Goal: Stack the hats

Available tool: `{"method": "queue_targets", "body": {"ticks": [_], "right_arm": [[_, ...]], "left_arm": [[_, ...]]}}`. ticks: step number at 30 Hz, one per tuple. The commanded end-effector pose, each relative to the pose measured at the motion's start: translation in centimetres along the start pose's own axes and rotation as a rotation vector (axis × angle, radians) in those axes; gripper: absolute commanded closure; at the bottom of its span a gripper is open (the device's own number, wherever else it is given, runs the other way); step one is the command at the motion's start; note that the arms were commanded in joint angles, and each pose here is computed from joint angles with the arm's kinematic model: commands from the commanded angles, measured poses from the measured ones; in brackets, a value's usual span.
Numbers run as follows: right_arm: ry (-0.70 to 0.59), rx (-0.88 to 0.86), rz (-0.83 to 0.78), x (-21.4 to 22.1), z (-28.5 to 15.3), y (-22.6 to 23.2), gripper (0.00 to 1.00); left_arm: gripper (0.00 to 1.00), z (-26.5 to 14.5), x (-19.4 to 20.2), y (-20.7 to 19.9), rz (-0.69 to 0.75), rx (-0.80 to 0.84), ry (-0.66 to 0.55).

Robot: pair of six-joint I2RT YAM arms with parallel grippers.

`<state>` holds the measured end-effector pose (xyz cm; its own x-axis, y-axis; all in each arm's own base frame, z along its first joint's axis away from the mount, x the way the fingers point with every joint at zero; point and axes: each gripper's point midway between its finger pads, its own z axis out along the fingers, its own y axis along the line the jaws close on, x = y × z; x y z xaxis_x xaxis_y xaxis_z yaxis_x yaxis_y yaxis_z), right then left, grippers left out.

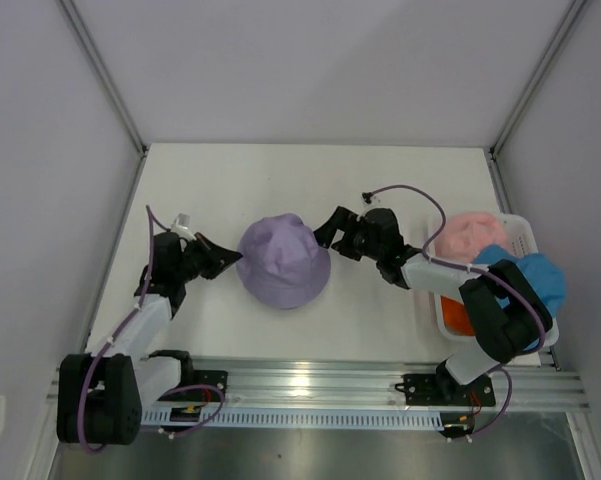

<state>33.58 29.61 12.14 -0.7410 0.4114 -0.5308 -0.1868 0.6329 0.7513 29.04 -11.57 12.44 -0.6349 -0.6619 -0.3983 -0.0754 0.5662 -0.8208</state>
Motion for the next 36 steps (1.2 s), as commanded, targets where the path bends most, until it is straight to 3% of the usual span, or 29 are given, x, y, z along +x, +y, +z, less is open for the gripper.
{"method": "queue_targets", "body": {"ticks": [1,9,12,13,16,20,21,22,23,25,28,32,36], "right_arm": [[-0.094,-0.06,-0.024,-3.3,-0.3,2.5,0.0],[-0.152,-0.029,-0.097,-6.1,-2.4,3.0,0.0],[-0.157,-0.008,-0.107,-7.2,-2.9,2.7,0.0],[-0.155,-0.005,-0.12,-7.6,-3.1,2.7,0.01],[-0.175,0.046,-0.19,-10.7,-4.7,2.8,0.0],[-0.198,0.18,-0.347,-15.2,-8.8,3.6,0.0],[-0.214,0.21,-0.379,-16.4,-9.9,4.1,0.0],[-0.311,0.25,-0.411,-20.2,-12.2,6.0,0.0],[-0.293,0.335,-0.443,-20.6,-14.0,5.2,0.0],[-0.431,0.475,-0.456,-25.3,-18.9,5.8,0.0],[-0.53,0.736,-0.414,-27.5,-26.5,3.1,0.0],[-0.569,1.08,-0.158,-26.4,-37.3,-5.4,0.0],[-0.539,1.182,0.062,-22.3,-41.3,-9.6,0.0]], "left_arm": [[0.99,0.4,0.1,2.0,-0.007,-0.083,0.012],[0.96,0.4,-0.1,1.8,0.036,-0.069,0.0],[0.77,-0.2,-0.7,0.8,0.074,-0.049,-0.028],[0.58,-0.5,-0.8,0.7,0.095,-0.047,-0.032],[0.29,-1.7,-2.0,-0.6,0.161,-0.072,-0.056],[0.02,-4.6,-4.7,-3.3,0.236,-0.134,-0.129],[0.02,-5.9,-7.1,-5.5,0.282,-0.146,-0.201],[0.02,-6.6,-7.5,-5.6,0.294,-0.179,-0.209],[0.01,-7.3,-7.1,-4.8,0.292,-0.236,-0.181],[0.01,-9.4,-9.1,-7.3,0.387,-0.245,-0.24],[0.01,-11.9,-10.0,-9.2,0.491,-0.259,-0.261],[0.01,-13.6,-9.9,-10.7,0.552,-0.244,-0.26],[0.0,-13.6,-9.6,-11.5,0.594,-0.241,-0.24]]}}
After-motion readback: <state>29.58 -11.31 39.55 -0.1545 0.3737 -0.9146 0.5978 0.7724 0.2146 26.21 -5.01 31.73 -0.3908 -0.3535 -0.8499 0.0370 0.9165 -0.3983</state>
